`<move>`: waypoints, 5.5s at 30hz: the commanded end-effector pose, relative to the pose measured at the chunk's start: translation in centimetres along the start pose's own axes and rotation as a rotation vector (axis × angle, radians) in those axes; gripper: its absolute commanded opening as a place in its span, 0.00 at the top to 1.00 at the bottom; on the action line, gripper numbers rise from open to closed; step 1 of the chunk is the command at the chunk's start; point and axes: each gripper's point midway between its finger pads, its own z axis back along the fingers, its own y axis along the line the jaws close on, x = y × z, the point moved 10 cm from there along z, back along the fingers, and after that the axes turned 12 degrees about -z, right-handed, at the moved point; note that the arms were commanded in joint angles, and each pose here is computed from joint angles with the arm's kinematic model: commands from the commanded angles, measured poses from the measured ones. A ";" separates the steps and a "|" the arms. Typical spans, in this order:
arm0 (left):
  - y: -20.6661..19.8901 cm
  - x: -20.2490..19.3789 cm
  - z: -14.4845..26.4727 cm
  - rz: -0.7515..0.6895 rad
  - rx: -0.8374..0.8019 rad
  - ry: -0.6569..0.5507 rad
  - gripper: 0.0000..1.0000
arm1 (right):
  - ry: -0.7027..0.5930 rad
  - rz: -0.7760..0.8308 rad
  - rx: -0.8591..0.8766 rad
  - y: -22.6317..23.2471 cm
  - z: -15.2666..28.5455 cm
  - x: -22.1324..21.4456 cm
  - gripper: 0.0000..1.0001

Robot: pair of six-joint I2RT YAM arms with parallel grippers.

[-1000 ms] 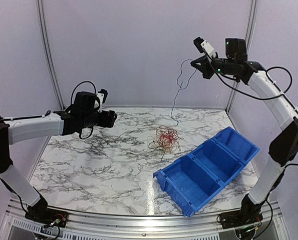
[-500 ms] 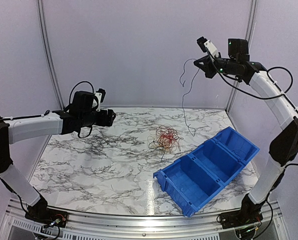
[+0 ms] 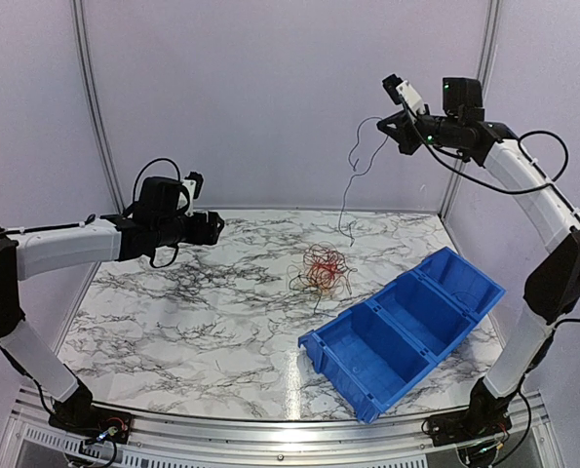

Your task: Untangle the cables

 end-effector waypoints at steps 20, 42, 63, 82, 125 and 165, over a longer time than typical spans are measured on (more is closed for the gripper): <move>1.2 1.6 0.5 0.043 0.002 -0.050 0.14 | -0.014 -0.004 -0.022 0.2 1.2 0.0 1.00; 2.6 1.7 0.8 0.123 0.033 -0.059 0.12 | -0.007 -0.004 -0.227 -4.2 7.0 -0.6 1.00; 4.0 0.8 0.8 0.239 0.182 -0.033 0.01 | 0.075 -0.017 -0.479 -4.9 18.9 -4.1 1.00; 2.7 0.5 0.3 0.182 -0.001 0.013 0.05 | 0.274 -0.068 -0.458 -2.8 19.2 -9.3 1.00; 2.3 0.7 0.2 0.177 -0.054 0.058 0.06 | 0.757 -0.375 -0.268 -3.5 14.1 -21.7 0.49; -1.3 0.1 -1.7 0.158 -0.455 0.111 0.23 | 0.743 0.079 0.455 15.8 -13.1 -24.8 0.65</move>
